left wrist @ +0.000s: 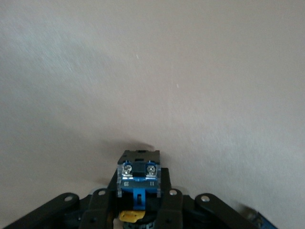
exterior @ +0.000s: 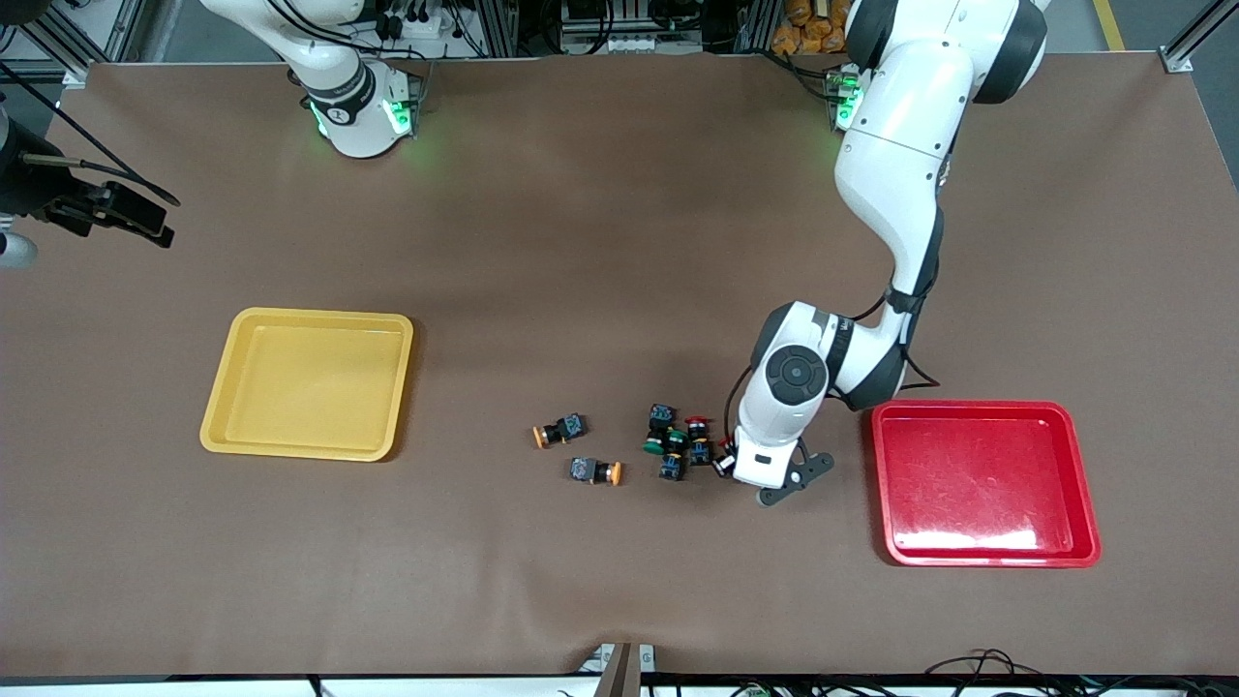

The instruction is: Place red and yellow buttons in trays

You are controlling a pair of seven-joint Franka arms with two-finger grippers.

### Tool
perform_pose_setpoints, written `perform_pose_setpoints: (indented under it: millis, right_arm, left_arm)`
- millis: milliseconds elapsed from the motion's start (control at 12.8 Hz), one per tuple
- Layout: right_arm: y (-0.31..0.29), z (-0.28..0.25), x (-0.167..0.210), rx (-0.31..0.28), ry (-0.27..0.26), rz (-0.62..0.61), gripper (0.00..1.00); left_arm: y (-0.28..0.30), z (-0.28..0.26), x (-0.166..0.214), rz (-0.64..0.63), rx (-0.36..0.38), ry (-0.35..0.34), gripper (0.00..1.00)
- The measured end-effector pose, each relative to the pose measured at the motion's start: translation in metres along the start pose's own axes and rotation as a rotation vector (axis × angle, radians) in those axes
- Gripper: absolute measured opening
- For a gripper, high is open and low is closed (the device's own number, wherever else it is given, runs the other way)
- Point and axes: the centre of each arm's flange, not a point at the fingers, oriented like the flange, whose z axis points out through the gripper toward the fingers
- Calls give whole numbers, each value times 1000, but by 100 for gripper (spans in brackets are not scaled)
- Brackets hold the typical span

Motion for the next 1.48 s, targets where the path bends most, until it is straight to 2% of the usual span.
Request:
perform_pose_setpoints:
  millis: [234,391,703,859,1016,1328,1484]
  right_arm:
    - [0,1,1,0,-2,0,100]
    - [0,16,11,-2,-30,2,100]
    - [10,106,72,-14,-159,24,100]
    - [5,146,100,-13,-168,51,100]
    - [-16,179,119,-4,-160,228,100]
    - [-102,231,139,128,-164,654,100]
    - [-143,247,143,170,-153,833,100]
  left_arm:
    - [-9,-16,28,2,4,53,33]
    - [-26,-30,57,38,27,61,33]
    - [-101,-60,136,185,109,3,33]
    - [-147,-59,172,284,136,-31,33]
    - [-192,-51,200,378,151,-60,33]
    - [-272,-40,243,516,161,-103,33]
    - [-295,-32,253,553,163,-117,33]
